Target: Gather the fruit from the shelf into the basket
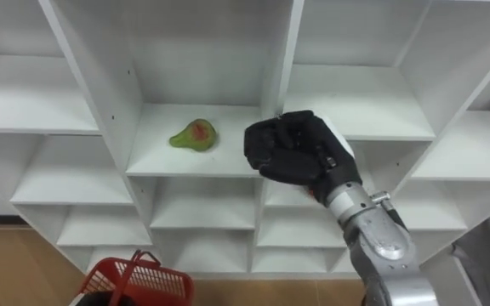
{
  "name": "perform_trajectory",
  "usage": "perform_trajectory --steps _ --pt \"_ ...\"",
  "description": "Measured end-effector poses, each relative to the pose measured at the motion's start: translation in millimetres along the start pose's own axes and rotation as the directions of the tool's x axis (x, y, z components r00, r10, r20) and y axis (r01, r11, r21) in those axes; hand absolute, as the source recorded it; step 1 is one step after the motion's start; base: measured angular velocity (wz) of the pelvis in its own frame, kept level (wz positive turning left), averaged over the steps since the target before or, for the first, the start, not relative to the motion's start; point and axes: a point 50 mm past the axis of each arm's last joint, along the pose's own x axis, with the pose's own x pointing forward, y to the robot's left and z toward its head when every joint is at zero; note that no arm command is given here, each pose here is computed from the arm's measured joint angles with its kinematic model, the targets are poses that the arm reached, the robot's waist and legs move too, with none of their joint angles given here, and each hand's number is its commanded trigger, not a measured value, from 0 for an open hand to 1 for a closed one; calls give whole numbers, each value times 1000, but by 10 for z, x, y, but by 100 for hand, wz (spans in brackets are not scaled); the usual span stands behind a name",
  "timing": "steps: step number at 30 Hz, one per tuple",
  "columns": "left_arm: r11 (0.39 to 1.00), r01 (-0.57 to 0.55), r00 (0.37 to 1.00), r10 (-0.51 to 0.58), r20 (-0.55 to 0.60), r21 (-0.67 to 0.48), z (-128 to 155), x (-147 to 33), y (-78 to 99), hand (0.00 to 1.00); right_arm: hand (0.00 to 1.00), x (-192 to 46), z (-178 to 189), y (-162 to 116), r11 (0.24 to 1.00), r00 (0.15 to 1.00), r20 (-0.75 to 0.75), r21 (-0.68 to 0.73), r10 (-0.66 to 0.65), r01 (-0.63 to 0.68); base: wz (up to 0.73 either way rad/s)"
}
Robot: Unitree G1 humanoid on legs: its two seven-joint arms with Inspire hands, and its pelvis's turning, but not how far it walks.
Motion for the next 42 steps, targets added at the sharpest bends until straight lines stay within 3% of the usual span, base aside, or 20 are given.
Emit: perform_trajectory --steps 10,27,42 --pt "998 40 996 -43 82 44 239 52 -102 100 100 -177 -450 120 999 984 -177 43 27 -20 0" --pt "980 160 949 -186 256 117 809 84 -349 100 100 13 -826 225 998 946 -325 65 15 7 -1" --pt "944 272 905 -317 285 187 891 54 -486 100 100 -36 -1119 330 995 887 -452 63 97 -77 5"
